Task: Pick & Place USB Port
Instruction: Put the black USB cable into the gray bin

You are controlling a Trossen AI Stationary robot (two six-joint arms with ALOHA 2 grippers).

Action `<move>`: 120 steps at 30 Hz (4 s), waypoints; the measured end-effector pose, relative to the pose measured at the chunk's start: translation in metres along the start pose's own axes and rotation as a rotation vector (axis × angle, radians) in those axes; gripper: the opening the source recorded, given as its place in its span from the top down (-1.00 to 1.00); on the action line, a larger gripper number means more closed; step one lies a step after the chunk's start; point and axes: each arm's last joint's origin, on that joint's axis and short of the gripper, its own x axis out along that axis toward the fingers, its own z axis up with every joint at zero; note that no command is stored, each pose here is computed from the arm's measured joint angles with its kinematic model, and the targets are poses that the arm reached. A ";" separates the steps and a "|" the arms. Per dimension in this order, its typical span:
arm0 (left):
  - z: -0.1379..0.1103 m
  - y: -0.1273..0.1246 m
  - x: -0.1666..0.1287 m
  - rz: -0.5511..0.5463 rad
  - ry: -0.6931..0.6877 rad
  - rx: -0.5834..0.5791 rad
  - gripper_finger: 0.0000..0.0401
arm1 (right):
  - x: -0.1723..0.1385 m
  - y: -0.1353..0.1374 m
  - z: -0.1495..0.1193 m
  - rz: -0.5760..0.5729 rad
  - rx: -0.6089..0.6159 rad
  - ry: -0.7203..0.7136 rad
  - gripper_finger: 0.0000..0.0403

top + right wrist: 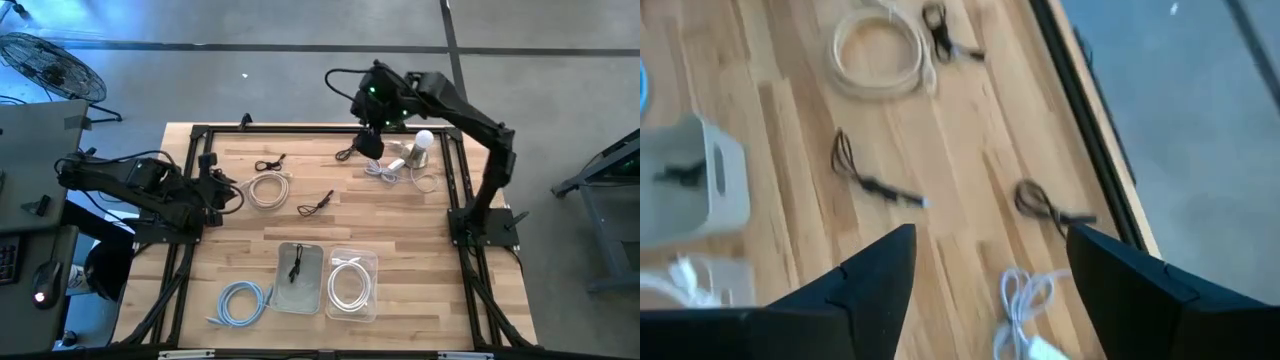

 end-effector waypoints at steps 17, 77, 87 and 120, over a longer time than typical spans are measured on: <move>-0.001 0.001 -0.002 0.012 -0.012 -0.106 0.23 | 0.033 -0.052 0.003 0.048 -0.026 0.092 -0.25; -0.025 -0.013 0.028 0.066 0.106 -0.002 0.23 | 0.201 -0.048 -0.020 -0.129 -0.600 0.386 -0.25; -0.025 -0.013 0.028 0.073 0.106 0.003 0.23 | 0.200 -0.060 -0.021 -0.061 -0.490 0.322 -0.25; -0.025 -0.013 0.028 0.085 0.100 -0.029 0.23 | 0.265 -0.047 -0.042 0.022 -0.539 0.489 -0.25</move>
